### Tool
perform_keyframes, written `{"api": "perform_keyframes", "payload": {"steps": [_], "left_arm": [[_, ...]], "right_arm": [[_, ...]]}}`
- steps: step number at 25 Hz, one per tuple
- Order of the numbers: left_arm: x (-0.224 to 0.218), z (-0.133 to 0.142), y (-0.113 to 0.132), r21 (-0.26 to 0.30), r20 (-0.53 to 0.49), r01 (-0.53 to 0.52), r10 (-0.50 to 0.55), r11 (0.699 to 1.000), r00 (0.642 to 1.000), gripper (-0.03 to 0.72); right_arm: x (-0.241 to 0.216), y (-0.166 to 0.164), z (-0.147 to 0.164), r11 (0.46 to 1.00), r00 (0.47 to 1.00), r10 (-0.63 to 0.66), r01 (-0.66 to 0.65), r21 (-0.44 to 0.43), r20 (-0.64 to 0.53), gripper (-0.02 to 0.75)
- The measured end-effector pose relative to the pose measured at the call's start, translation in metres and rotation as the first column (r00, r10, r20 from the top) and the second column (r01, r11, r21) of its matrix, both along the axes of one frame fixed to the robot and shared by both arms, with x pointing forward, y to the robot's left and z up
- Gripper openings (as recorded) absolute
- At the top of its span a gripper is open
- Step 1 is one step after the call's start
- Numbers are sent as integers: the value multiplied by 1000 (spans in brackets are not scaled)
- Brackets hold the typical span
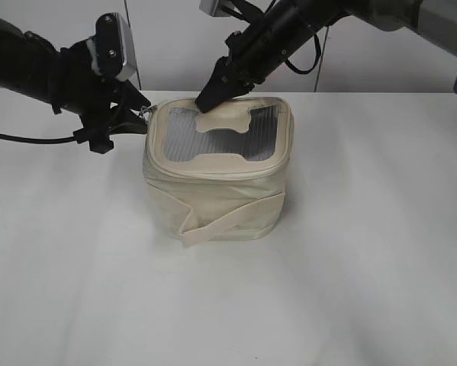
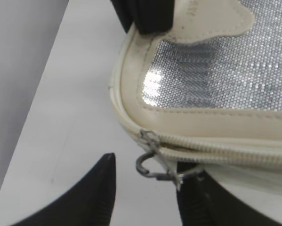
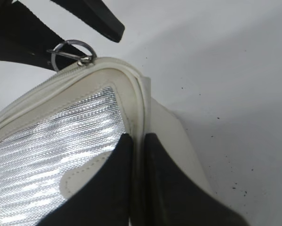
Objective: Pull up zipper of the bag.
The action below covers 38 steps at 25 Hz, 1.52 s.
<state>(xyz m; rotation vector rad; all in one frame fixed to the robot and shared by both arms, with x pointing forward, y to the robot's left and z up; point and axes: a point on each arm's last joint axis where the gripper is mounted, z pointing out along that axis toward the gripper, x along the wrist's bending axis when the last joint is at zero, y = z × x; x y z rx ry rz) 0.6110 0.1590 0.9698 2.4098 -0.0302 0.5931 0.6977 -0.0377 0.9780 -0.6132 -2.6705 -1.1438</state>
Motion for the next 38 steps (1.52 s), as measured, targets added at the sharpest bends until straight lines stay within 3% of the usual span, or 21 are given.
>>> {"api": "perform_keyframes", "payload": {"steps": [8,17,21,28,34,38], "left_arm": [[-1,-1,2,16,-20,-13,13,1000,1000,396],[-3,-3,1,52,-28,24,-22,998,999,404],[-5,-6,5,63,-99,-25,31,998,995,406],[-4,3,22,19,-166,-130,131,991,977,406],[-2,7,18,-66,-196,-191,175,979,965,406],[1,7,17,-61,-167,-218,205,974,964,406]], "right_arm": [[0,0,0,1000,1000,0,0,1,0,49],[0,0,0,1000,1000,0,0,1,0,49],[0,0,0,1000,1000,0,0,2,-1,49],[0,0,0,1000,1000,0,0,4,-2,49],[0,1,1,1000,1000,-1,1,11,-5,49],[0,1,1,1000,1000,-1,1,11,-5,49]]}}
